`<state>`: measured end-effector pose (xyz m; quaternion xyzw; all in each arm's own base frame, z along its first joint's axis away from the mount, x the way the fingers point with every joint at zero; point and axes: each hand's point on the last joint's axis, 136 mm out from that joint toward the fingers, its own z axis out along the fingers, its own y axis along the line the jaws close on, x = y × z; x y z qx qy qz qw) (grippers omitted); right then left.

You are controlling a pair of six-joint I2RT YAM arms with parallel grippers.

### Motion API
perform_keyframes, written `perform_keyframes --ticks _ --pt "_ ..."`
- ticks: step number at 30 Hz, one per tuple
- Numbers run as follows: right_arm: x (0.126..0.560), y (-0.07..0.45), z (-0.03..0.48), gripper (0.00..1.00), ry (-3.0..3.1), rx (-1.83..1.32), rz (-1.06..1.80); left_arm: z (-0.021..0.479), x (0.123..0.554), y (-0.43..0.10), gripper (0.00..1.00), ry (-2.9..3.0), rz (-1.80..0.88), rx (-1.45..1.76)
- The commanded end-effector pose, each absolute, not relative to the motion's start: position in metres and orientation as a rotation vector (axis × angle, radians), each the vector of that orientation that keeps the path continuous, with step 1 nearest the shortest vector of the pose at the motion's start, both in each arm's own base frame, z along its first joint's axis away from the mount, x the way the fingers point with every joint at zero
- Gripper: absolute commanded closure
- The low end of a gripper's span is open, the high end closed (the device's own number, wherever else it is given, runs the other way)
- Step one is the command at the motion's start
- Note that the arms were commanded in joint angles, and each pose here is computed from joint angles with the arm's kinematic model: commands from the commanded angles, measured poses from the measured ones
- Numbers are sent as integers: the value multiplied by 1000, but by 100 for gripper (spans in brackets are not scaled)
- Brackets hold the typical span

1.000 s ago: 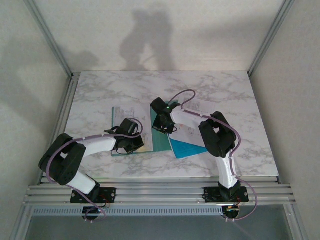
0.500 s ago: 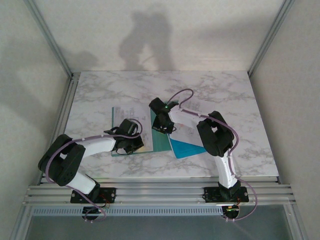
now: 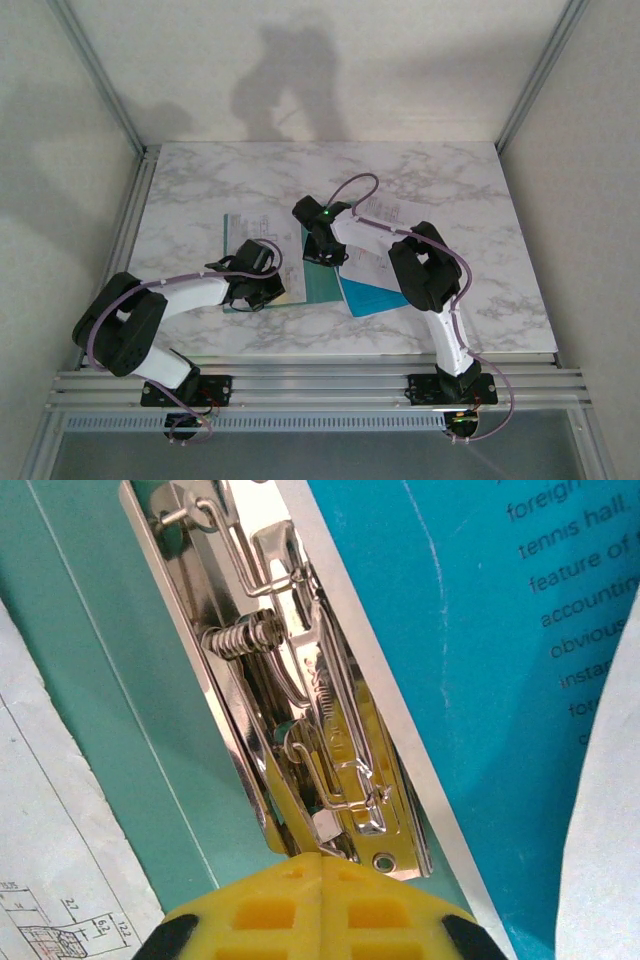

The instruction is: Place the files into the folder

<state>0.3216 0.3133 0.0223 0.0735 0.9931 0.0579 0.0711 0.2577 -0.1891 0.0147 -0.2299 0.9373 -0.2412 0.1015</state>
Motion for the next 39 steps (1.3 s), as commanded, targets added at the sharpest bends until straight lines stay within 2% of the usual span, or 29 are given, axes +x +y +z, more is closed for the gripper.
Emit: perform_keyframes --ticks 1,6,8,11,14,17,21,23,31,39 --pt "301 260 -15 100 3063 191 -212 -4 238 -163 100 2827 -554 -761" --pt "322 290 47 100 2944 201 87 -4 238 -163 100 2828 -558 -759" --pt "329 297 79 95 2870 223 203 -4 237 -163 100 2830 -558 -756" --pt "332 299 113 82 2783 251 312 -4 238 -164 100 2830 -563 -752" --pt "325 298 116 68 2789 294 387 -4 238 -164 100 2829 -566 -751" --pt "314 305 103 64 2828 365 501 -3 239 -165 100 2828 -568 -746" --pt "311 316 93 49 2809 444 656 -2 241 -167 100 2827 -577 -744" --pt "311 318 89 44 2801 479 707 -1 241 -167 100 2827 -578 -740" --pt "319 351 75 39 2831 545 881 -2 241 -166 100 2827 -575 -733" --pt "376 349 79 43 2757 580 863 0 241 -165 100 2819 -570 -735"
